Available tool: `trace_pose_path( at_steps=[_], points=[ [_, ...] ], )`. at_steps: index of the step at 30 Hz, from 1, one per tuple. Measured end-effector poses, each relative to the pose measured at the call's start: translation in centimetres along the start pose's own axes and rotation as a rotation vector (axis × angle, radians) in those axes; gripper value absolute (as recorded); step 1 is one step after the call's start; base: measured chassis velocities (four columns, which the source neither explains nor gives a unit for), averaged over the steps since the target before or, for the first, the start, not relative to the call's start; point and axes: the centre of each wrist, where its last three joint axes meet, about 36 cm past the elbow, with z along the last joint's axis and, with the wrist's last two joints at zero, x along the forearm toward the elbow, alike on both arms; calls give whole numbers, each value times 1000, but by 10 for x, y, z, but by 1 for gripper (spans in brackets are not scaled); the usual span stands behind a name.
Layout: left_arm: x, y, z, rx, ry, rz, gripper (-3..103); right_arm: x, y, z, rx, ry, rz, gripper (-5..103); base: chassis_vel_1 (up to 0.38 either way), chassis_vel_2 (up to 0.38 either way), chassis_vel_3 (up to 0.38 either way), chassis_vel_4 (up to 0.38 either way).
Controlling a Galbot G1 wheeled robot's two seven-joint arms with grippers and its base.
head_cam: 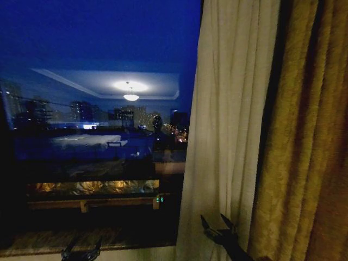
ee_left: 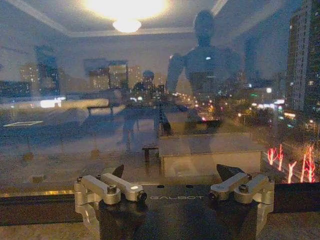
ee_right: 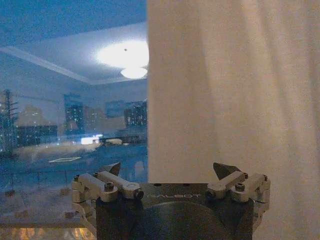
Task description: Open the curtains by pulling them apart, changing their state from closed to fully open.
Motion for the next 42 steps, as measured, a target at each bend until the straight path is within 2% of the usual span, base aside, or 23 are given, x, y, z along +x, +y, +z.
trace_pose_path(
  at_steps=[5,14,16,26,36,38,42],
  points=[
    [3,0,-4,-4,-9,-2,100,-26,16,10,49,11,-32,100,0,0,0,0],
    [3,-1,-4,-9,-7,-7,100,-43,33,20,59,38,-84,100,0,0,0,0],
    [4,-7,-3,-12,-5,-2,100,-68,37,23,73,33,-86,100,0,0,0,0],
    [7,-7,-1,-16,6,-10,100,-118,19,20,137,-2,14,100,0,0,0,0],
    [6,-4,0,-19,9,-14,100,-89,11,28,180,18,81,100,0,0,0,0],
    [5,-5,1,-16,10,-13,100,-84,1,31,227,28,130,100,0,0,0,0],
    [5,-4,1,-16,9,-15,100,-77,-12,35,251,37,196,100,0,0,0,0]
  ],
)
